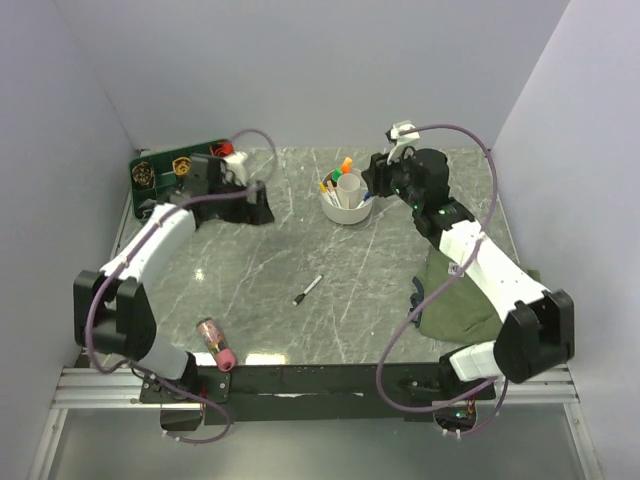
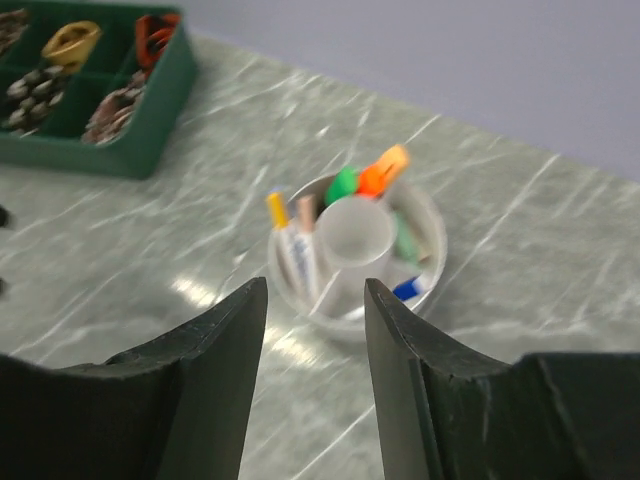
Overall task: Sort the stationery into containers
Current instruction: Place the pen in the storage box, then pick up the pen from the center of the board.
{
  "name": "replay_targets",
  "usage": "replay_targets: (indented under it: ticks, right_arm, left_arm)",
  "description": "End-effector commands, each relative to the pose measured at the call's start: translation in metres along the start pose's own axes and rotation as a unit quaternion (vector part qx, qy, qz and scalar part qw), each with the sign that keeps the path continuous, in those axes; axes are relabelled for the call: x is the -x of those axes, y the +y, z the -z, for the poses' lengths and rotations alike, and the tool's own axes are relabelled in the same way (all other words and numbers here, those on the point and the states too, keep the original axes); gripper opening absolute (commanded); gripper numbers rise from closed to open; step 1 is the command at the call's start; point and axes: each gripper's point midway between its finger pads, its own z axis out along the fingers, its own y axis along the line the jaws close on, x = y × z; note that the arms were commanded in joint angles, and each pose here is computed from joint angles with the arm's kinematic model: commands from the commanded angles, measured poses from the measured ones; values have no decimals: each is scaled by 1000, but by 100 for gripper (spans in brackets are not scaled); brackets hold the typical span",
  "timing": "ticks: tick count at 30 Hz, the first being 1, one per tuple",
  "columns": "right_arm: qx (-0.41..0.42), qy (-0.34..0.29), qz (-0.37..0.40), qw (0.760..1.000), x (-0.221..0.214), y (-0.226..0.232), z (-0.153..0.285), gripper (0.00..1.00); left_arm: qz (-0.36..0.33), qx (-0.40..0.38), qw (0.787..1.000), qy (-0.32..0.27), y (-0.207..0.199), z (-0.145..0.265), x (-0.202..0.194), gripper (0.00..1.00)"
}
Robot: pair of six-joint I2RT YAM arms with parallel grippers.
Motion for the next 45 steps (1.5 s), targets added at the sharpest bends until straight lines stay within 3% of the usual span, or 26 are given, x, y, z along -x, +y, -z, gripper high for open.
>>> replay_targets:
  ticks: [1, 4, 9, 11, 13, 16, 20, 21, 23, 24, 25, 27, 31, 35, 39, 45]
  right_arm:
    - [42, 116, -82, 989, -50, 28, 29, 52]
    - [45, 139, -107, 984, -61, 34, 43, 52]
    - [53, 117, -74, 989, -56, 36, 70, 52]
    - [102, 126, -53, 985, -67, 50, 82, 51]
    - [191, 125, 34, 973, -77, 71, 100, 51]
    - [317, 142, 168, 923, -109, 107, 125, 54]
    - [436, 176, 301, 830, -147, 136, 148, 56]
    - [470, 184, 340, 794, -163, 144, 144, 56]
    - [500, 198, 366, 760, -166, 150, 140, 56]
    - [526, 214, 393, 723, -184, 156, 132, 56]
    - [532, 203, 414, 710, -173, 162, 120, 56]
    - [558, 222, 440, 667, -192, 170, 108, 56]
    - [584, 199, 510, 600, -201, 207, 84, 56]
    - [607, 200, 538, 549, -221, 232, 77, 55]
    - [616, 214, 550, 522, -240, 240, 68, 53]
    - [609, 219, 549, 529, -251, 243, 58, 51]
  left_arm:
    - [-111, -40, 991, 59, -61, 3, -56, 99]
    - [-117, -57, 987, 92, -78, -4, -82, 87]
    - [-116, -37, 982, 146, -77, -13, -120, 69]
    - [-105, -35, 981, 156, -76, -16, -130, 69]
    - [-90, -20, 986, 141, -73, -16, -124, 69]
    - [-67, 22, 991, 116, -48, -12, -109, 72]
    - [30, 56, 996, 67, 8, 1, -75, 86]
    - [57, 74, 994, 49, 32, 9, -66, 90]
    - [66, 72, 995, 22, 42, 21, -53, 93]
    - [77, 78, 994, 10, 52, 28, -48, 95]
    - [73, 78, 994, -6, 51, 37, -42, 95]
    - [67, 79, 994, -24, 54, 47, -37, 97]
    - [68, 99, 991, -65, 61, 77, -29, 98]
    - [95, 112, 985, -91, 71, 99, -30, 99]
    - [117, 118, 979, -115, 75, 117, -34, 99]
    - [160, 109, 973, -127, 78, 122, -41, 99]
